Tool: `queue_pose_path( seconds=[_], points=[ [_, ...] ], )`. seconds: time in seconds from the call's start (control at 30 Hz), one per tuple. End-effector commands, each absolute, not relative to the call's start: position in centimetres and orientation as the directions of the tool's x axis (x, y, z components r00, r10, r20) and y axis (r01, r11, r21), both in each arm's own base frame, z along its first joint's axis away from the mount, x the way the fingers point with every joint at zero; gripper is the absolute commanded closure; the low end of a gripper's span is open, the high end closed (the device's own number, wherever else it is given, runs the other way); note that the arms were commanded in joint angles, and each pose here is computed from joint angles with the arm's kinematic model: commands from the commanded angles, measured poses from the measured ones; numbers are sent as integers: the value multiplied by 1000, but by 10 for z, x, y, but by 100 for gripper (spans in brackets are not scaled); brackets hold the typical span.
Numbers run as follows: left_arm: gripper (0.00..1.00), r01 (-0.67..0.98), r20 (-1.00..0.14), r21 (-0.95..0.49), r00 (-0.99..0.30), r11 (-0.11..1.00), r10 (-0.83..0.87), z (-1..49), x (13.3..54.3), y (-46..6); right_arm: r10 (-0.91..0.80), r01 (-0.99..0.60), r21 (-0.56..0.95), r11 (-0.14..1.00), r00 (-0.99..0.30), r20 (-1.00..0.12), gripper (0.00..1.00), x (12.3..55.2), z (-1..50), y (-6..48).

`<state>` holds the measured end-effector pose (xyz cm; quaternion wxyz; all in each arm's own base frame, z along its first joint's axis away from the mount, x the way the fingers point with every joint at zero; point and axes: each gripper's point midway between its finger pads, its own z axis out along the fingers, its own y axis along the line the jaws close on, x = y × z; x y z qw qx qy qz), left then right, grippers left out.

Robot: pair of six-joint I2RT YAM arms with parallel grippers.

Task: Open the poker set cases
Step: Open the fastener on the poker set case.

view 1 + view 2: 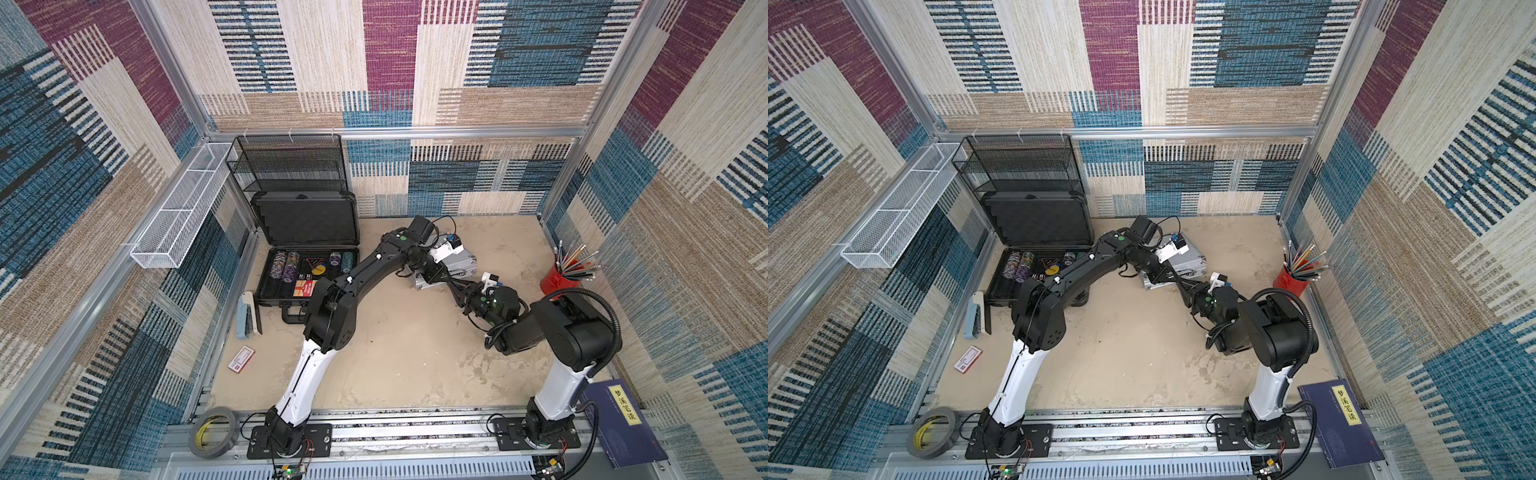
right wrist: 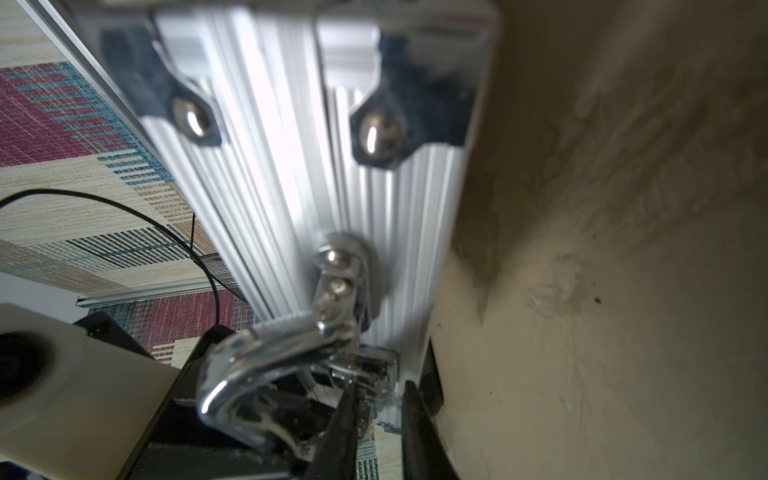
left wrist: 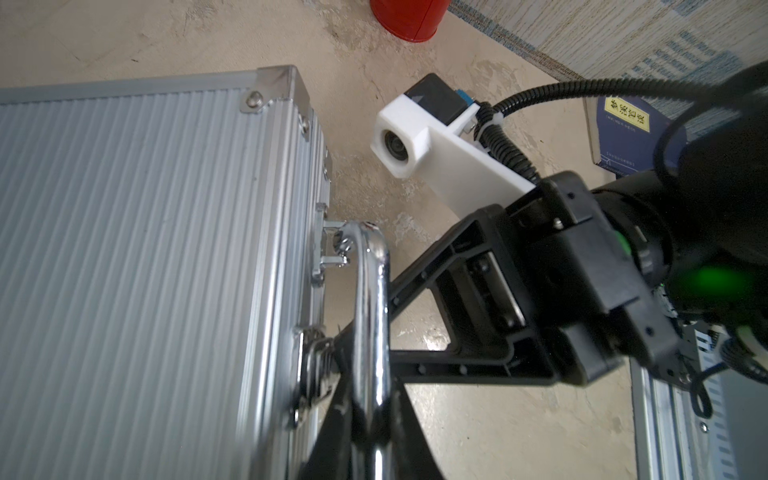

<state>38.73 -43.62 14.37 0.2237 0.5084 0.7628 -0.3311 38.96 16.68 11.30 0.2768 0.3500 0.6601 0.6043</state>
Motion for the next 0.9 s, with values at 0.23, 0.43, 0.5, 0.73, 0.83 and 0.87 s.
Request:
queue_pose_path(
  seconds=[0.23,0.43,0.5,0.73,0.83,0.87],
  points=[
    [100,922,-719,-343,-380,178,583,153,373,-451,810,10,1000,20,-587,-11,84,398,154,165],
    [100,918,-701,-349,-389,188,598,142,370,-447,804,14,999,33,-594,-19,85,403,160,168],
    [100,916,-692,-351,-393,194,605,137,369,-445,806,15,999,41,-591,-24,85,403,162,167],
    [100,913,-677,-352,-399,204,618,127,368,-442,811,29,997,70,-583,-40,87,406,166,166],
    [100,913,-672,-351,-400,208,623,124,367,-440,813,31,996,78,-581,-45,87,407,167,166],
    [100,913,-670,-351,-400,208,625,122,367,-440,812,33,996,81,-582,-47,87,407,167,166]
  ],
)
